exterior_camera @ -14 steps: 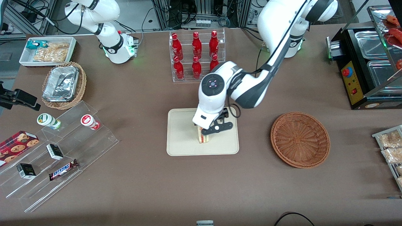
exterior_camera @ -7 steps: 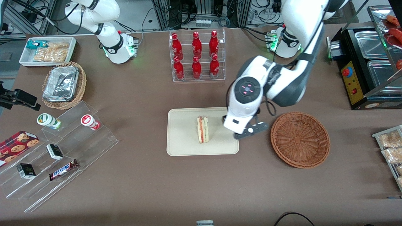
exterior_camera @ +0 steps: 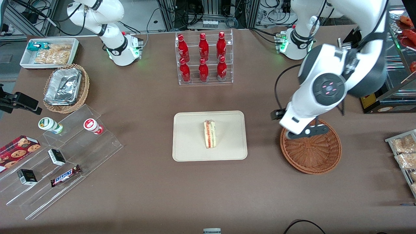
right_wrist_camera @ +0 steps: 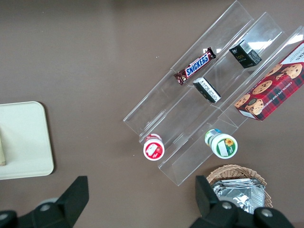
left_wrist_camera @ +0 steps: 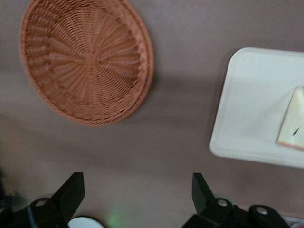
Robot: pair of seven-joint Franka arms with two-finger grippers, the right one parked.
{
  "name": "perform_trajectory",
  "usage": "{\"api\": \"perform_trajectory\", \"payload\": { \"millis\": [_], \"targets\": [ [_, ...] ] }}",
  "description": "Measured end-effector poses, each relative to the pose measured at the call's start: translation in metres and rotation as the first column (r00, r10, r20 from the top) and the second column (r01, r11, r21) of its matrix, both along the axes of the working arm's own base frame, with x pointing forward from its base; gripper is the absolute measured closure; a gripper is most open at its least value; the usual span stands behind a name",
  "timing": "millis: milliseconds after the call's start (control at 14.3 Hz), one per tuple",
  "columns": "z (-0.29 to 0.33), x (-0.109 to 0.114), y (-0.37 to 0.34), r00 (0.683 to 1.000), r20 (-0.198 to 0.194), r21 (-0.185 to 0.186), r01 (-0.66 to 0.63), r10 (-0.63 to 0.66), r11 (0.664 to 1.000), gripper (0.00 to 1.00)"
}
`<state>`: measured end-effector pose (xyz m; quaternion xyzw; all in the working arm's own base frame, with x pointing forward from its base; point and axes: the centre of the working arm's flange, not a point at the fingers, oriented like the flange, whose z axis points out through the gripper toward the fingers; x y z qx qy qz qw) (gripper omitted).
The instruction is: Place sandwich from basket to tray
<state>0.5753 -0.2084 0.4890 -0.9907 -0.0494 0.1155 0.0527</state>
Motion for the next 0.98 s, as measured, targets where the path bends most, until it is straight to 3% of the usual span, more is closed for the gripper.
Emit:
{"api": "perform_trajectory", "payload": {
  "millis": [210, 490, 980],
  "targets": [
    [0.032, -0.013, 0.054, 0.997, -0.034, -0.020, 0.066, -0.067, 0.998, 0.00],
    [0.074, -0.016, 0.124, 0.992, 0.023, -0.062, 0.124, -0.123, 0.990, 0.00],
    [0.104, -0.021, 0.185, 0.983, 0.100, -0.083, 0.161, -0.153, 0.983, 0.00]
  ]
}}
